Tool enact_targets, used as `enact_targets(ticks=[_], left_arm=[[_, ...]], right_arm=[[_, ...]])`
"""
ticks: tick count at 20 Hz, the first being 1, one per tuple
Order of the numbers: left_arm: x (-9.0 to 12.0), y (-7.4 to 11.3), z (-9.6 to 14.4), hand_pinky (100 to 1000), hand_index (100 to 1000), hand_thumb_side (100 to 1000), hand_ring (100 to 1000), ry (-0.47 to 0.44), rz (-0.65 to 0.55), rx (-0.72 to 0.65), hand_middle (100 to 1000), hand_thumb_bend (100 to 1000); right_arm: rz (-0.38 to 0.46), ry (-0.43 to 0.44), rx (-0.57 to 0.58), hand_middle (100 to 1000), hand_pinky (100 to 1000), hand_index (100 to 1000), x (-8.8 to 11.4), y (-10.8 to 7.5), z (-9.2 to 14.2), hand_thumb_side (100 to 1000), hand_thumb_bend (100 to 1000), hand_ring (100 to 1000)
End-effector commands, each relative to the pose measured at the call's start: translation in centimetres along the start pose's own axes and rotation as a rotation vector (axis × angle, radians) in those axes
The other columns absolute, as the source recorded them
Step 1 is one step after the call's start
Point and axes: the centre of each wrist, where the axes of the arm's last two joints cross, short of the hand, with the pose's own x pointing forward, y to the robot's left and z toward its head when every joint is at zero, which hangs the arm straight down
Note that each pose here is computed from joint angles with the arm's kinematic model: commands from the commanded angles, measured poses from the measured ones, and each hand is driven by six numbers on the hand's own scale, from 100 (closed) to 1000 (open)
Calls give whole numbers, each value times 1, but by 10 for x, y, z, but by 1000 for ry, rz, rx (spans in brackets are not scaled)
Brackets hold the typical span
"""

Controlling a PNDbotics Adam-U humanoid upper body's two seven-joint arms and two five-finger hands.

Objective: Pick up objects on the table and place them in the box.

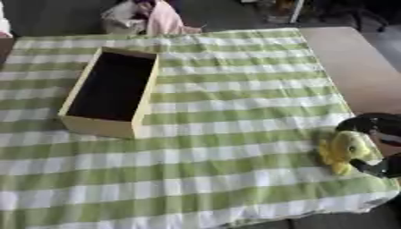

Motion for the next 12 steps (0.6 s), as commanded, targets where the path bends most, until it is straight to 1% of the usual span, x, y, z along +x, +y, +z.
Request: enact_targets(ticks=[1, 7, 12], left_arm=[[7, 1, -6, 472, 702, 732, 910, -31, -6, -16, 803, 100], [7, 1, -6, 471, 702, 734, 912, -29, -3, -18, 804, 100], [7, 1, -6, 470, 702, 734, 913, -31, 1, -19, 805, 100]], right_arm=[[41, 33, 4, 922, 994, 1000, -7, -8, 6, 617, 223, 923], [42, 59, 10, 919, 994, 1000, -14, 3, 8, 619, 223, 922], [42, 55, 14, 920, 991, 1000, -16, 10, 5, 617, 222, 922]])
